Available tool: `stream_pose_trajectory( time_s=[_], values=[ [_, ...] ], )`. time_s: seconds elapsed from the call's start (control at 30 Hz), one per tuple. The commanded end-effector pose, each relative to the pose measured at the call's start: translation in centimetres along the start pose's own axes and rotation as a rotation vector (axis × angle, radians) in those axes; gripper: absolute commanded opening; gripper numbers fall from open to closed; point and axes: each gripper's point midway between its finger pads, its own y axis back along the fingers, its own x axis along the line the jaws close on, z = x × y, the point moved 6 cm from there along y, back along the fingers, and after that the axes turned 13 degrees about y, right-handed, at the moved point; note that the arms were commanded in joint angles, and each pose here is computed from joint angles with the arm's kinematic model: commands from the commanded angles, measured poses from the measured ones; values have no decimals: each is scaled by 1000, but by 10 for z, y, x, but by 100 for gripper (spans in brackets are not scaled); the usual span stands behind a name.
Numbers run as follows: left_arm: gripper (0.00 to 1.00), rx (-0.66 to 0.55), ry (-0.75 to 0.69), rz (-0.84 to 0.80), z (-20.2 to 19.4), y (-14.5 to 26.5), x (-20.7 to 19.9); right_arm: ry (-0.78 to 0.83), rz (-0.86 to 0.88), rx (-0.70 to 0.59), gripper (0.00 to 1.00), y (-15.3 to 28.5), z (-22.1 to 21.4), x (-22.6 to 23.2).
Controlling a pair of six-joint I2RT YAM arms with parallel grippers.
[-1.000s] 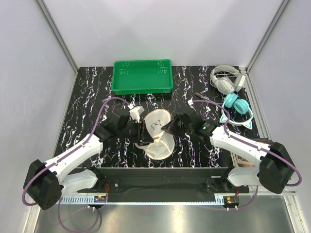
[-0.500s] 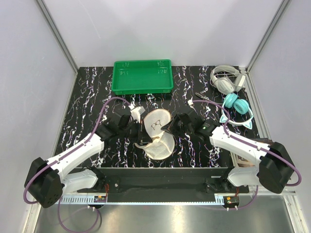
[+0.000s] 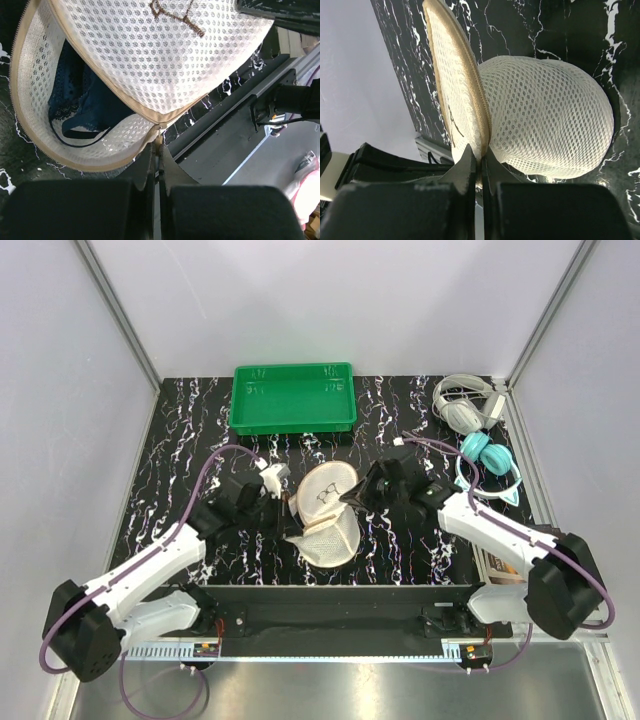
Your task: Place the bra in the laundry bag and zip it closed
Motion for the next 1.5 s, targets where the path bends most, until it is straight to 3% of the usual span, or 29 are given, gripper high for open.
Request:
stream_pose_trajectory(
  time_s=[0.0, 0.1, 0.13, 0.2, 0.23, 0.33, 0.4, 0.67, 0.8, 0.97, 1.17, 1.23, 1.33, 1.43, 1.47],
  values=[
    [0, 27, -34, -37, -8, 6, 0, 111, 116, 21, 0, 4, 34, 10],
    [0, 12, -30, -167, 0, 5, -21, 189, 144, 61, 4, 9, 38, 16],
    [0, 7, -47, -244, 4, 6, -33, 197, 126, 75, 21, 10, 36, 15],
    [0, -4, -48, -305, 8, 7, -43, 192, 120, 90, 36, 14, 32, 12],
    [0, -16, -46, -349, 12, 7, -51, 163, 99, 111, 52, 15, 24, 4],
    [0, -17, -47, -399, 14, 3, -63, 90, 72, 100, 62, 29, 8, -12],
    [0, 12, -56, -413, 8, -3, -70, 54, 91, 58, 63, 46, 2, -13],
    [0, 98, -81, -429, -13, -31, -91, -34, 117, 40, 60, 53, -28, -5],
    [0, 95, -82, -442, -13, -32, -98, -18, 104, 83, 52, 39, -36, -3],
    [0, 81, -88, -433, -13, -30, -98, 0, 91, 75, 35, 34, -38, -5],
    [0, 89, -90, -421, -14, -31, -95, 59, 76, 105, 44, 35, -42, -10],
    [0, 86, -89, -420, -13, -31, -96, 63, 71, 126, 43, 32, -48, -14],
    [0, 80, -88, -418, -12, -31, -96, 63, 71, 115, 33, 31, -48, -13],
    [0, 84, -76, -384, -15, -34, -90, 69, 64, 54, 4, 31, -35, -10],
    [0, 96, -59, -349, -19, -36, -81, 64, 60, 48, 0, 31, -31, -12]
  ],
)
